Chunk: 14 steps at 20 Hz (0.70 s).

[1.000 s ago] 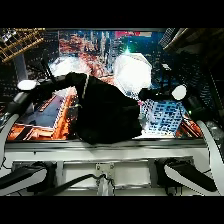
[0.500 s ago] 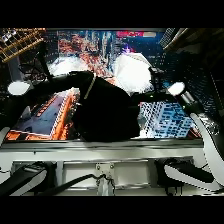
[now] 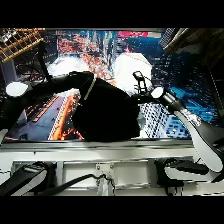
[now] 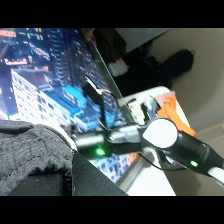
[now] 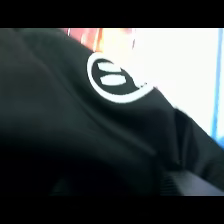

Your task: Fold the clothes and pants, and hang the long-sleeved shirts on hangers.

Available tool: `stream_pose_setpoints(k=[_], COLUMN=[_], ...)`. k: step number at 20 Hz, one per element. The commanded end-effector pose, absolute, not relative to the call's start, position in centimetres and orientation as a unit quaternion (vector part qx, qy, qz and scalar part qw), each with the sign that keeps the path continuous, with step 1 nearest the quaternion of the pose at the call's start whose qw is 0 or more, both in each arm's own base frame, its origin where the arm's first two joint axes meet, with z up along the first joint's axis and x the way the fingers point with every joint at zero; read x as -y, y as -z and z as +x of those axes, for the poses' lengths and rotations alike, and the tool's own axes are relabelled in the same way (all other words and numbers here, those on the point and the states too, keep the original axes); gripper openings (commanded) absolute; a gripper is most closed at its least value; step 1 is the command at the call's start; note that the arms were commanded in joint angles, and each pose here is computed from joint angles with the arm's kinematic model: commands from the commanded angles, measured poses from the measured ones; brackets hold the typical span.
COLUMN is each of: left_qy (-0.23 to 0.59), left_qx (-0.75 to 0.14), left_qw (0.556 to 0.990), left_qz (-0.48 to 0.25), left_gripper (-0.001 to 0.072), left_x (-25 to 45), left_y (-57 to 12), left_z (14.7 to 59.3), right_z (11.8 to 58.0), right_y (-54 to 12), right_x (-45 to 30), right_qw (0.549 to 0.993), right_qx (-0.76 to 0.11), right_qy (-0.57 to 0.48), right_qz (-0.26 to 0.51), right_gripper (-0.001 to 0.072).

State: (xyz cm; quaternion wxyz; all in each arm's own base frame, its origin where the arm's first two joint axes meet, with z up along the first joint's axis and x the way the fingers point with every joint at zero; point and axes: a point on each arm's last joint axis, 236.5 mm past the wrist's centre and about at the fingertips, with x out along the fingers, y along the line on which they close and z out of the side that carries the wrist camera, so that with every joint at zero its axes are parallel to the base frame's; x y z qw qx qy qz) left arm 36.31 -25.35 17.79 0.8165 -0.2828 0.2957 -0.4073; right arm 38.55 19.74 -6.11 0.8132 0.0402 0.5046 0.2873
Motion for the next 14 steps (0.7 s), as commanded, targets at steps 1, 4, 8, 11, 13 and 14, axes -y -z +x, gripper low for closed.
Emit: stream_pose_setpoints(k=[1,4,8,11,13,14], left_qy=[0.426,0.431,0.424,0.440,0.459,0.467], left_qx=[-0.304,-0.287,-0.232,-0.156,-0.089,-0.055], left_qw=[0.805,0.810,0.834,0.849,0.855,0.856], left_qz=[-0.279,-0.275,-0.267,-0.248,-0.224,-0.213], left_gripper=[0.0010,0.0009,0.0008,0.0008,0.0008,0.0008], left_x=[25.9,25.7,24.0,23.1,22.6,22.2], left_y=[-18.1,-19.5,-23.3,-29.8,-35.5,-38.2], left_z=[35.1,34.5,34.1,32.0,28.9,27.0], right_z=[40.8,40.8,41.7,38.6,34.0,31.6], right_y=[6.0,4.7,-6.4,-19.6,-27.8,-30.9], right_x=[-20.7,-21.1,-20.7,-20.6,-20.0,-19.6], right_qw=[0.843,0.847,0.896,0.922,0.928,0.929], right_qx=[-0.467,-0.458,-0.341,-0.223,-0.149,-0.118], right_qy=[-0.263,-0.264,-0.280,-0.317,-0.342,-0.349], right_qz=[0.045,0.056,0.037,0.006,-0.015,-0.023], right_gripper=[0.0274,0.0025,0.0025,0.0025,0.0025,0.0026])
